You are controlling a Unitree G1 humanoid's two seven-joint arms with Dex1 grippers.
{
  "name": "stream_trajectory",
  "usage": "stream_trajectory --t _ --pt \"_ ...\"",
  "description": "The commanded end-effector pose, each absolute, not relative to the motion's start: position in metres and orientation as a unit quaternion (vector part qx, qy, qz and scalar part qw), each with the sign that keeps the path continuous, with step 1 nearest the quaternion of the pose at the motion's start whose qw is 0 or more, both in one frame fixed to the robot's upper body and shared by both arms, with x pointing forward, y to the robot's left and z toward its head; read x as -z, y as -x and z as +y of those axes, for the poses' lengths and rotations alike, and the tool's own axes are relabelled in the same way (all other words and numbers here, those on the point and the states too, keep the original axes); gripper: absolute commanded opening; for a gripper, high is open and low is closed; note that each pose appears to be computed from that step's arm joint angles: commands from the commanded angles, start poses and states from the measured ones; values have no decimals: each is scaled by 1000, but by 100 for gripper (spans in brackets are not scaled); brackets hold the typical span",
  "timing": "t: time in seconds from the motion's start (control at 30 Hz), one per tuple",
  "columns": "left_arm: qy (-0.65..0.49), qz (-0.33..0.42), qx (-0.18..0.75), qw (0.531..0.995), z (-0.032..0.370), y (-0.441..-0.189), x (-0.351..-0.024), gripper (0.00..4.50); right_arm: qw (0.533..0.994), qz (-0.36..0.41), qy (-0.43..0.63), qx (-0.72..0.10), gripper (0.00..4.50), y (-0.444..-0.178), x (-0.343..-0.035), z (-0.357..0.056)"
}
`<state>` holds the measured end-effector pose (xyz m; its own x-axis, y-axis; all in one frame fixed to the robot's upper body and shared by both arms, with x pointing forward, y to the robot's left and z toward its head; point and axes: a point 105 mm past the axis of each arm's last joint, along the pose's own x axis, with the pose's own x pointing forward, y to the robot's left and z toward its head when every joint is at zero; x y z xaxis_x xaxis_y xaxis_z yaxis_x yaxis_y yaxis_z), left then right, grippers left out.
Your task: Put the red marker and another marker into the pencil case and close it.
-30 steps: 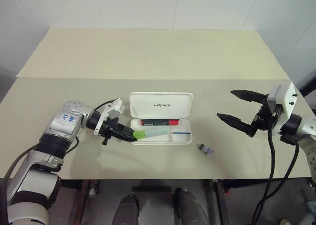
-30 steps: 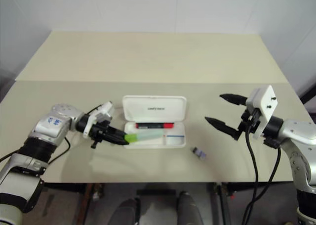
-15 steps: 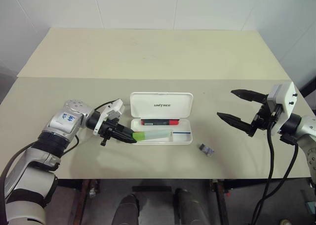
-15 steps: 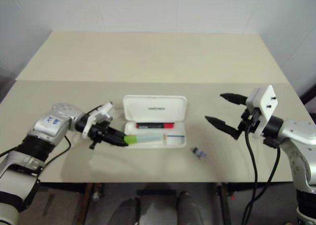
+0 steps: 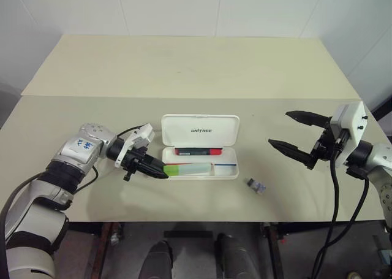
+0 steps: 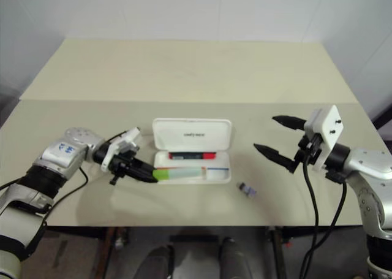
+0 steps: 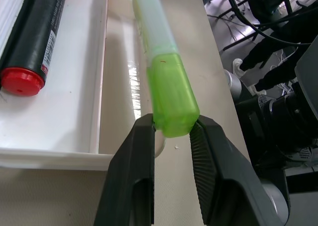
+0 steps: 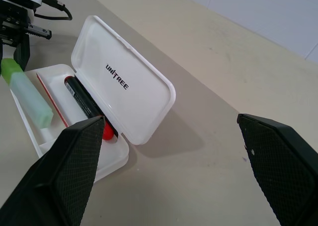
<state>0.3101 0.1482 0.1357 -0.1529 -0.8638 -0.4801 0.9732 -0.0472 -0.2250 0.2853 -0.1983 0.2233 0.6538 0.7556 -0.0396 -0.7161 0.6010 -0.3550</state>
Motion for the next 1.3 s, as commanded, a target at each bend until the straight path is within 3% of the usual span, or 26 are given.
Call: stream_trajectory --t 0.03,0.23,0.27,0.63,0.83,1.1,1.3 --pt "-104 241 756 600 145 -302 -147 220 887 -84 182 -416 450 -283 -234 -193" --pt "-123 196 760 608 142 -309 -154 433 887 -85 180 -416 450 -284 -233 -192" --pt "-120 196 760 608 142 -308 -156 447 887 -85 180 -416 450 -284 -233 -192" --pt "-112 128 768 618 136 -301 -173 447 885 -88 178 -421 450 -286 -233 -190" --pt "-105 38 775 623 129 -275 -203 447 887 -67 174 -422 450 -280 -225 -195" --pt "-113 -87 735 662 112 -258 -266 447 888 -5 154 -434 450 -254 -191 -190" --pt "-121 -116 717 677 107 -257 -282 447 887 36 118 -444 450 -241 -162 -182"
